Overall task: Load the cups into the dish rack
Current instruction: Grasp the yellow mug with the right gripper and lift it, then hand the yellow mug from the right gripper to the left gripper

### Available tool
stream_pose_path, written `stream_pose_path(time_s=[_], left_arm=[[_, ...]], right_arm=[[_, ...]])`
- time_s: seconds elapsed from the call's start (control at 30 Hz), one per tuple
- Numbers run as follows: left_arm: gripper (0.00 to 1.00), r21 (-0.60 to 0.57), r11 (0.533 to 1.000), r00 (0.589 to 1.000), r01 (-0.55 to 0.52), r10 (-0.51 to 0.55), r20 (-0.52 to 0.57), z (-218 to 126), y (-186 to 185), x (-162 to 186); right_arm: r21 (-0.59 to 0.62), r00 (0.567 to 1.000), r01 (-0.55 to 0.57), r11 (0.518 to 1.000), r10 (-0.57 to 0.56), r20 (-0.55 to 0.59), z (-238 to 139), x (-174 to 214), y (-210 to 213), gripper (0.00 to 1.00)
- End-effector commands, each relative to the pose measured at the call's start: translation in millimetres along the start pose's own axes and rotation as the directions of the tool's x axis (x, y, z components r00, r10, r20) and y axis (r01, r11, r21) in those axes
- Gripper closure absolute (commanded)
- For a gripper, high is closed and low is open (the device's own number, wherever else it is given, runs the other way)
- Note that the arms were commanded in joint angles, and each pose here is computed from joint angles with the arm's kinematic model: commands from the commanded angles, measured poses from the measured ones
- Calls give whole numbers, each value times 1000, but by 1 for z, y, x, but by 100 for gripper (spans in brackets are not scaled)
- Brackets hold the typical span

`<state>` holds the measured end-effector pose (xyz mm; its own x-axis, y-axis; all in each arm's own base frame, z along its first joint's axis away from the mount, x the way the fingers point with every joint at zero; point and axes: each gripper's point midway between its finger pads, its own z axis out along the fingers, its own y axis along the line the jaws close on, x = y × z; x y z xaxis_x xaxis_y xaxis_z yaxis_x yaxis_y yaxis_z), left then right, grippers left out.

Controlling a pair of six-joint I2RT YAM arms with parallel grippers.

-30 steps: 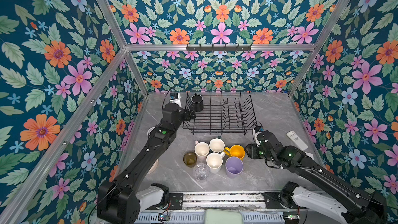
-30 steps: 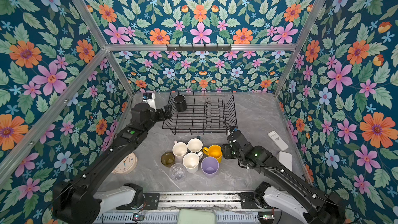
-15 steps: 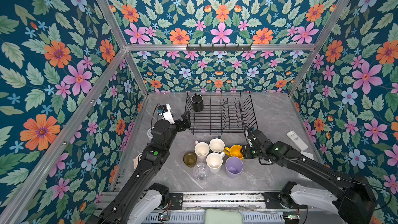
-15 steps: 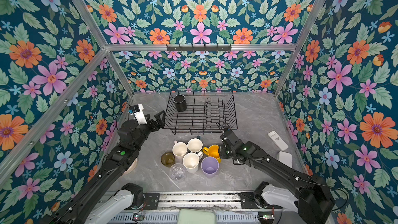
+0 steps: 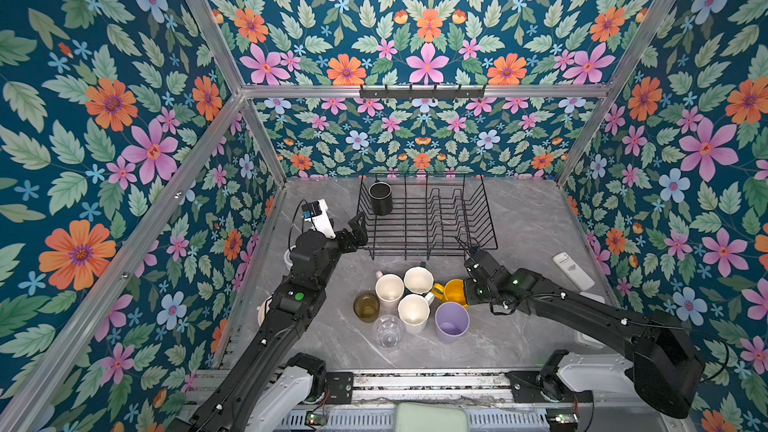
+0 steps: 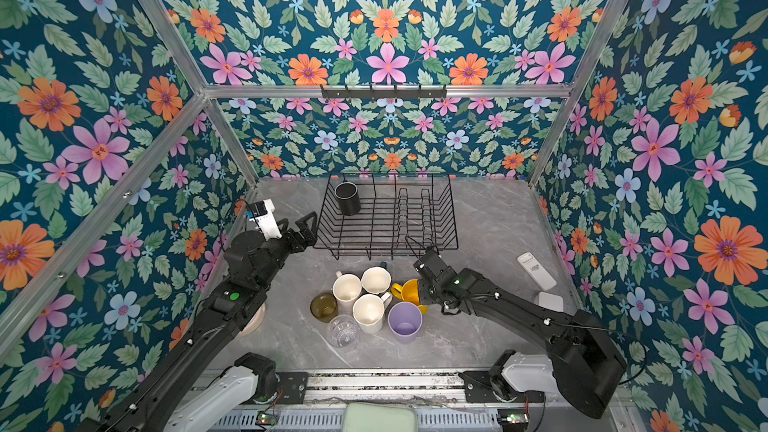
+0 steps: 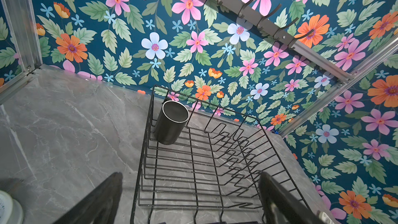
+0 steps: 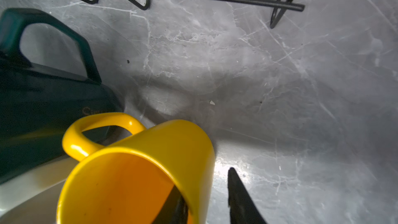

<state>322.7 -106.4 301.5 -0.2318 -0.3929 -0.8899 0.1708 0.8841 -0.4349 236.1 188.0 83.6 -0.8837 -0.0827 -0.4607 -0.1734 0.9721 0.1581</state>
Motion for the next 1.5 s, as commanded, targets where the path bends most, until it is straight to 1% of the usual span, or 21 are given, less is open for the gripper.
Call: stream_pose_path(time_s=[0.0,0.07,0.2,0.23,0.27,0.3,0.53,0.63,0.73,0.87,1.0,1.07,1.17,1.23,1.33,1.43,1.47], left_arm=[[0,-15,1000,1000,3,-2,29,-4,2,-7],[0,-22,1000,999,2,-1,39,-6,4,-9],[0,-23,1000,999,2,-1,50,-10,4,-13],[0,-22,1000,999,3,-2,51,-11,3,-13],[0,-25,1000,999,5,-4,53,-11,4,-13],[0,-26,1000,998,7,-5,56,-11,4,-14],[0,-16,1000,998,14,-13,66,-13,2,-16],[0,-11,1000,998,17,-16,69,-12,2,-16],[0,10,1000,997,26,-26,68,-11,-1,-15],[0,89,996,998,26,-30,52,-7,-14,-11],[0,232,972,999,18,-24,22,-4,-40,-5],[0,327,945,1000,17,-19,2,-6,-57,-3],[0,500,866,1000,7,5,-23,-15,-88,1],[0,605,797,998,3,34,-50,-21,-107,7],[0,729,685,993,20,69,-92,-34,-127,19],[0,817,575,988,48,95,-124,-48,-141,29],[0,834,549,987,52,98,-126,-53,-144,30]], right_arm=[[37,999,-14,999,13,31,1,-4,-7,76],[44,999,-19,999,17,37,0,-3,-10,81],[62,999,-29,998,26,48,-3,0,-17,85],[68,998,-32,997,29,51,-4,0,-18,90],[76,998,-36,997,31,56,-6,1,-21,97],[83,998,-41,996,36,60,-8,2,-24,100],[96,990,-87,992,75,123,-34,7,-41,100],[68,981,-118,991,105,160,-51,8,-48,100],[18,965,-163,986,155,213,-72,7,-55,100],[-71,933,-215,974,226,281,-97,1,-61,100],[-173,903,-216,961,264,339,-119,-12,-53,100],[-235,897,-205,950,278,342,-126,-20,-41,100],[-365,886,-177,914,310,346,-140,-37,-16,100],[-439,874,-156,885,331,356,-150,-49,-1,100],[-514,873,-116,850,333,355,-160,-63,18,100],[-574,880,-81,815,329,343,-168,-73,34,100],[-591,881,-72,804,329,339,-171,-75,38,100]])
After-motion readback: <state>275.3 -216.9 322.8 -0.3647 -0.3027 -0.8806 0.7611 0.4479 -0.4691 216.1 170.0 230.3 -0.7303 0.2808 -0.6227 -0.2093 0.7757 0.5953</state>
